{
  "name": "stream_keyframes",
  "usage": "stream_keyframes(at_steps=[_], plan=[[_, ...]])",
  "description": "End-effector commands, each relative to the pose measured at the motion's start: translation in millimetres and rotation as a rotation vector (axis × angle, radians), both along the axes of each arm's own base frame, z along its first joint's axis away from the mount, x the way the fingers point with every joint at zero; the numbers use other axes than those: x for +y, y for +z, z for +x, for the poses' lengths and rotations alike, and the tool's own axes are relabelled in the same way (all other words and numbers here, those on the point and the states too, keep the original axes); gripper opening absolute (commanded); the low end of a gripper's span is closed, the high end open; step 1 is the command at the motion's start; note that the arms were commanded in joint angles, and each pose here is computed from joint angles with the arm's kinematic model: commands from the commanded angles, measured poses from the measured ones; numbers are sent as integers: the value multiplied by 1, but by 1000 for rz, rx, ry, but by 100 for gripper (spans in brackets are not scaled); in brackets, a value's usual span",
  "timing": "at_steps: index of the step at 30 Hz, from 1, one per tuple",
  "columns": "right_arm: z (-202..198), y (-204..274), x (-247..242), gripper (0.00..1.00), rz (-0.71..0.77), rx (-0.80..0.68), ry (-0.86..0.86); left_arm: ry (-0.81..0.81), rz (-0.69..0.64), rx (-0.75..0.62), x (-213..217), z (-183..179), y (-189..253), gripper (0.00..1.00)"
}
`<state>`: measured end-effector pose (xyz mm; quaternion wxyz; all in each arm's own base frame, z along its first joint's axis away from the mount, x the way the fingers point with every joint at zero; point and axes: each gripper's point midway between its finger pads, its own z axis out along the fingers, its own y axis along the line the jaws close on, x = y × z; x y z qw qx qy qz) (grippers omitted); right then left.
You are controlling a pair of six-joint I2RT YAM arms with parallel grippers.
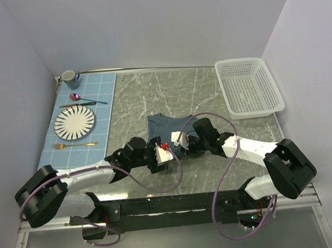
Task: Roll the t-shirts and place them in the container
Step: Roll the T-shirt to the center of the board.
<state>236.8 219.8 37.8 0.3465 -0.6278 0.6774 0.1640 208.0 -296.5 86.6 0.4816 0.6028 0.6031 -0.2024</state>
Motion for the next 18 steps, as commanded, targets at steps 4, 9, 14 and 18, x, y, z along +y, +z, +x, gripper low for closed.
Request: stream_keyframes(at_steps=[4, 9, 14, 18], plan=[[7, 5, 1, 6, 8, 24, -34, -34, 85, -148, -19, 18, -20, 81], [6, 6, -1, 6, 13, 42, -50, 24, 184, -158, -18, 36, -33, 48], [-11, 7, -6, 6, 36, 158, -40, 54, 216, -19, 1, 34, -28, 12], [-25, 14, -5, 7, 79, 315, -25, -81, 151, 160, 2, 1, -7, 8]])
